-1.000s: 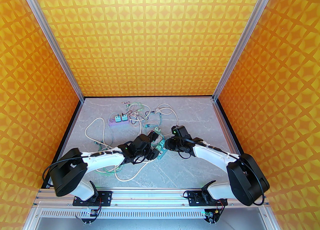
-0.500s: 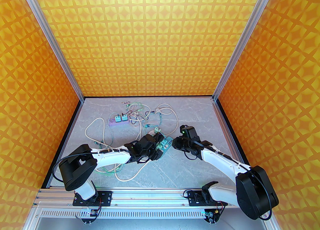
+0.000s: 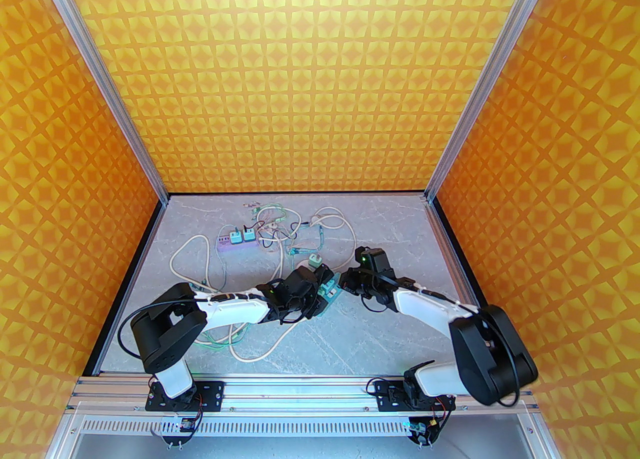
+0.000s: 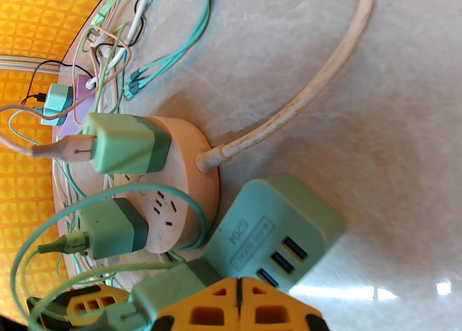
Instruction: Pull the plug off the socket
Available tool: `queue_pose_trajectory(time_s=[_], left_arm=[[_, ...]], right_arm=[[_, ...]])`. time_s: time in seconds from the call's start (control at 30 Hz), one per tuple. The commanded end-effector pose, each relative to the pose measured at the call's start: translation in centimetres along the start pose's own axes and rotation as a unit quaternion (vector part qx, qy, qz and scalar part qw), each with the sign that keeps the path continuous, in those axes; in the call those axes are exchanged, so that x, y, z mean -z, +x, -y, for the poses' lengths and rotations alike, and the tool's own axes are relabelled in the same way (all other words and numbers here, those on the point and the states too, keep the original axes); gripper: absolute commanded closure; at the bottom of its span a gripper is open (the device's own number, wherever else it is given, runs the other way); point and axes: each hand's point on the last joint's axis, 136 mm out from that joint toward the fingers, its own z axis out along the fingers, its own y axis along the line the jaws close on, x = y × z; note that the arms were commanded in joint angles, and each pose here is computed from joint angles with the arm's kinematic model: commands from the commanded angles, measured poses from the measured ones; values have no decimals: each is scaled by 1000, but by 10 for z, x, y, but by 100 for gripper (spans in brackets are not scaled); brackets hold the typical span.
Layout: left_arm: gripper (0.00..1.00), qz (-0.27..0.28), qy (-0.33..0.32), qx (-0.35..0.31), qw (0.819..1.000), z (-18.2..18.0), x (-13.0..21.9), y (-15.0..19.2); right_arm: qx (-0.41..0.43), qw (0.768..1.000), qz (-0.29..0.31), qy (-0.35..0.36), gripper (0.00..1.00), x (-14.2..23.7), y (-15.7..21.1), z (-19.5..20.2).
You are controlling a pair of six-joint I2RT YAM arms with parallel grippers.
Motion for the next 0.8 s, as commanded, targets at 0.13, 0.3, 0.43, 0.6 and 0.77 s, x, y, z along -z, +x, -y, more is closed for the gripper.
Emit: queue_pose_trajectory(time_s=[0.13, 0.3, 0.43, 0.6, 0.77], left_arm=[[72, -3, 10, -14, 1000, 11, -4, -5], [74, -5, 10, -14, 1000, 13, -4, -6], [75, -8, -2, -16, 1000, 11, -4, -6], [78, -12, -34, -18, 999, 4, -4, -6], [82, 3, -63, -18, 998, -3, 5, -17]], right_arm=[[-10, 999, 3, -32, 100, -11, -12, -12], [-14, 999, -31, -6, 100, -20, 6, 6], [-17, 998, -43, 40, 100, -20, 22, 32], [-23, 996, -49, 76, 100, -17, 40, 57], [-24, 994, -53, 92, 100, -19, 45, 67]])
